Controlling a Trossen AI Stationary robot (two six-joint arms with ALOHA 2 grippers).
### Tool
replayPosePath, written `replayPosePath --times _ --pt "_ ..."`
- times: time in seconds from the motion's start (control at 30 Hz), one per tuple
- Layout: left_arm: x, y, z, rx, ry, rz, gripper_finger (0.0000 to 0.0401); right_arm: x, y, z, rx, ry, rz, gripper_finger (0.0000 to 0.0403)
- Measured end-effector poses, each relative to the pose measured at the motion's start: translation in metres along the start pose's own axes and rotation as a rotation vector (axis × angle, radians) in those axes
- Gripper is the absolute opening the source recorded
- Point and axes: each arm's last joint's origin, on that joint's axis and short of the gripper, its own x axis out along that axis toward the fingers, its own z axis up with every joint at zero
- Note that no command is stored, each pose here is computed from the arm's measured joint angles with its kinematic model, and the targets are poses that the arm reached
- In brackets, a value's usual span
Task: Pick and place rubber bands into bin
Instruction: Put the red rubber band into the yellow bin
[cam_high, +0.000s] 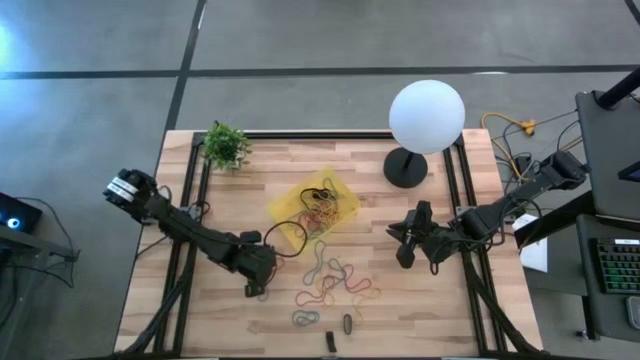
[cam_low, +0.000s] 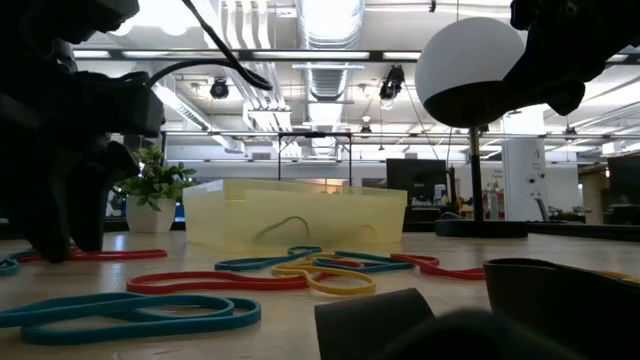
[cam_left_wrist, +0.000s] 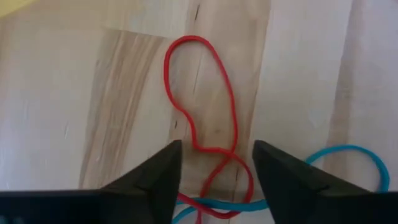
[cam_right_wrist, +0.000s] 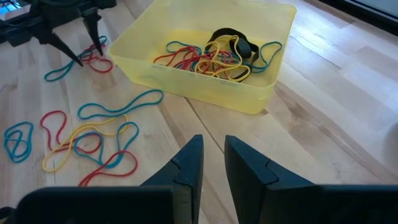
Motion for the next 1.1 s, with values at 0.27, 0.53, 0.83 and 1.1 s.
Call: replayPosePath --times 0.27,0.53,0.83,1.1 --pt "0.007 -0.001 0.0 -0.046 0.037 -0.014 0.0232 0.0 0.0 0.0 0.0 0.0 0.0 0.0057" --pt "0.006 -0.008 0.006 -0.023 0.001 -0.11 0.0201 0.001 -0.001 -0.001 -0.003 0.002 -0.004 0.0057" --pt "0.012 -0.007 0.003 -0.018 0.024 -0.083 0.0144 0.001 -0.001 -0.002 0.012 0.004 -0.006 0.0057" --pt "0.039 -0.004 -0.005 -0.015 0.116 0.003 0.0068 0.002 -0.001 -0.003 0.022 0.0 -0.001 0.0057"
